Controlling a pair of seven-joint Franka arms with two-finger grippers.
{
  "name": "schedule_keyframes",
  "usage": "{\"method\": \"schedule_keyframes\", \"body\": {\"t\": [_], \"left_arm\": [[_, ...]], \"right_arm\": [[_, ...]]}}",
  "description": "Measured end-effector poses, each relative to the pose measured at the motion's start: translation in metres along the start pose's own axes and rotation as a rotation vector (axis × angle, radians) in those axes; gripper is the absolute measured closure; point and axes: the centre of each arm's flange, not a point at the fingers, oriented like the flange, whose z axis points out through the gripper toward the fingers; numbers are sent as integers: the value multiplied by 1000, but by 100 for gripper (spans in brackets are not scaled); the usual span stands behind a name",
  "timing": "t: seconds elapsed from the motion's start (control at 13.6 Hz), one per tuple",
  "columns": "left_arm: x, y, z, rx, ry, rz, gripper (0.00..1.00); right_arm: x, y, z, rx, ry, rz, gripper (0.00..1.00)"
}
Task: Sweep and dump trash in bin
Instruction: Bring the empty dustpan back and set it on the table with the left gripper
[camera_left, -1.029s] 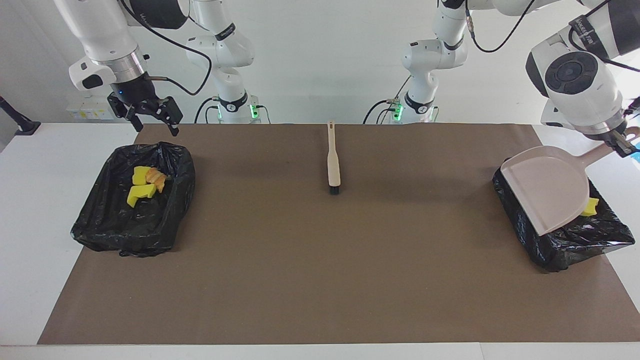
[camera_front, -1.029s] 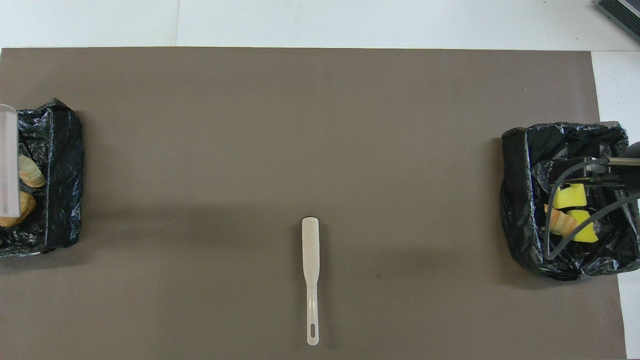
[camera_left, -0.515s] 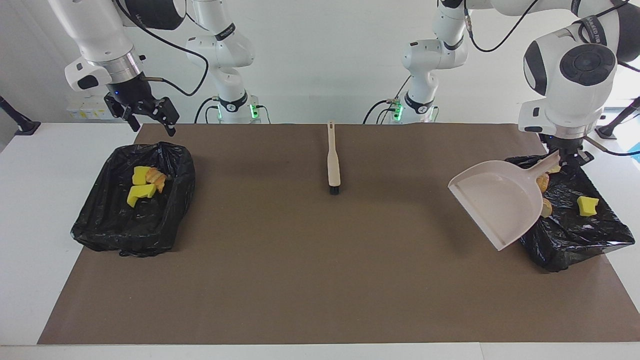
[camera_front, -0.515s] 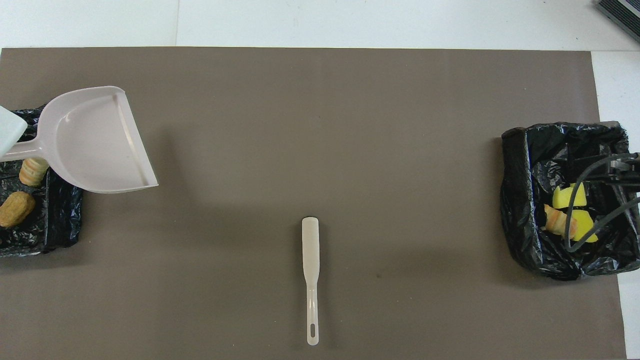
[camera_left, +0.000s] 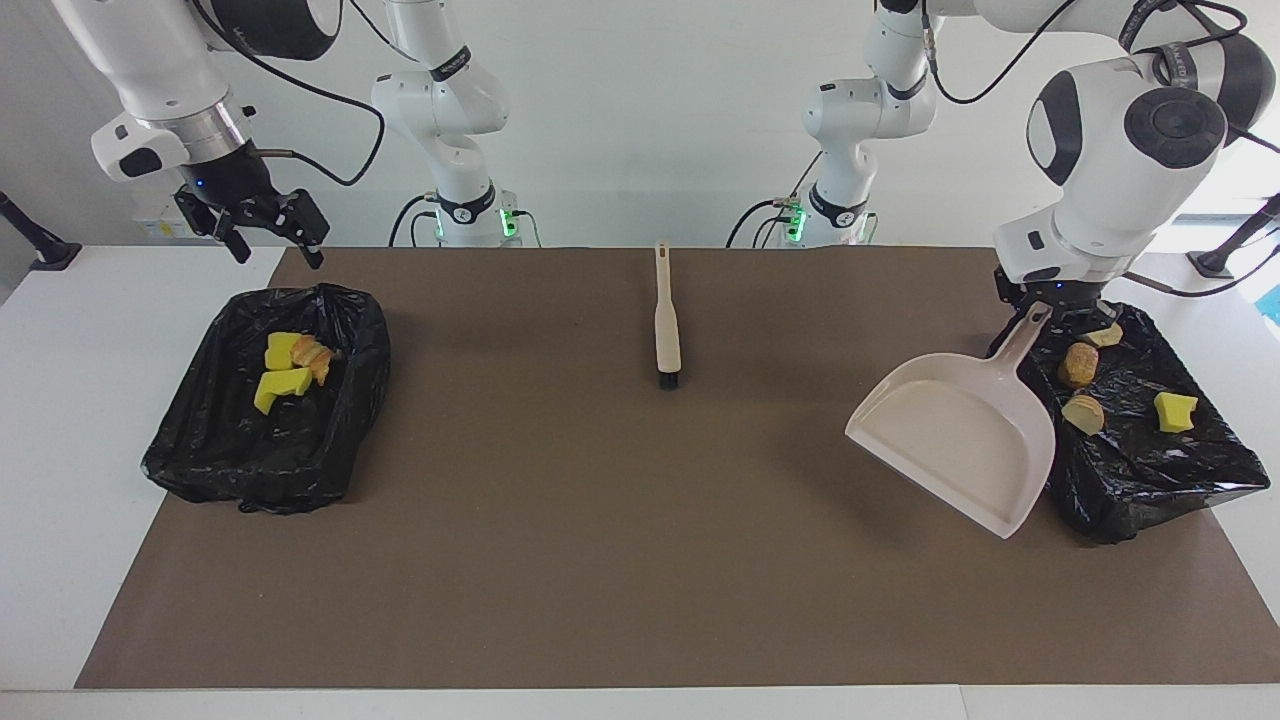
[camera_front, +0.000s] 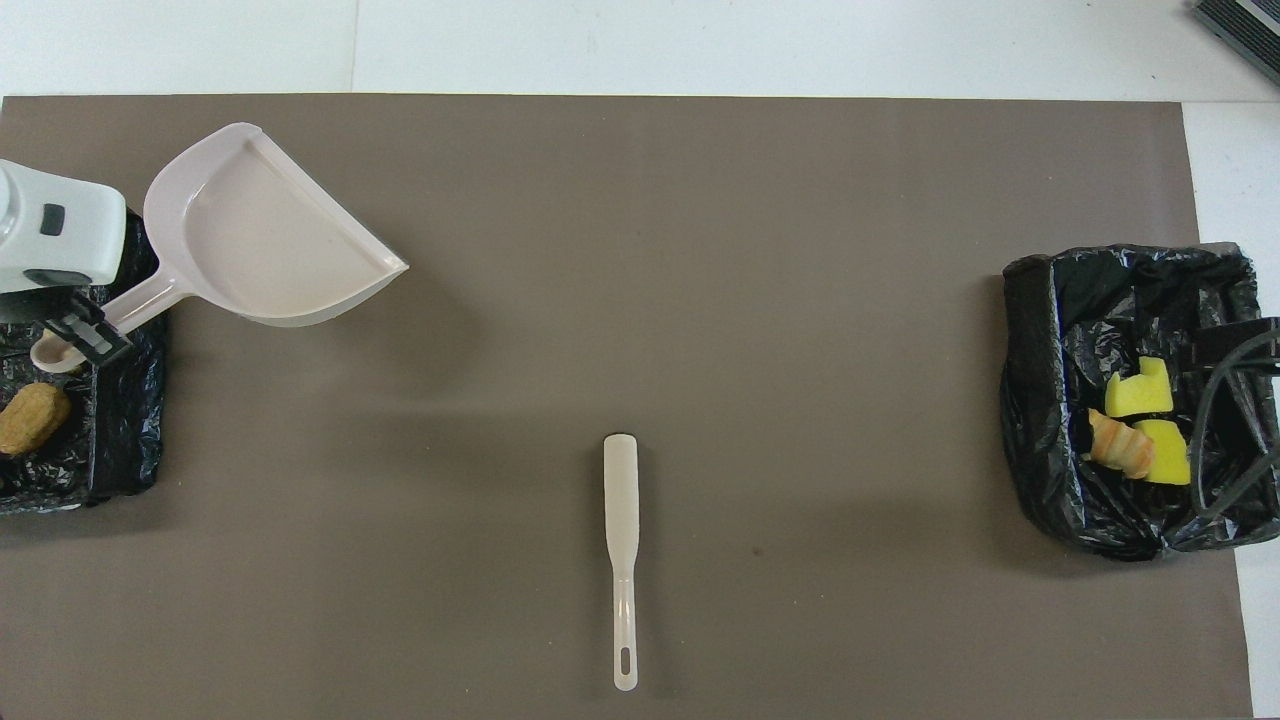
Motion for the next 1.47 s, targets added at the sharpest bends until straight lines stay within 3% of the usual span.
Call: {"method": "schedule_keyframes", "body": {"t": [0.37,0.74,1.18,1.47], "left_arm": [[64,75,11,-91,148,-355,68],[127,160,27,-168,219,-600,68],[204,278,75,-200,291,-601,68],[229,332,111,-218,282,-621,68]], "right_arm": [[2,-7,6,0,-12,-14,0],[2,-7,6,0,-13,-14,0],[2,-20,6,1,-13,-37,0],[2,-20,6,1,-13,-37,0]]}}
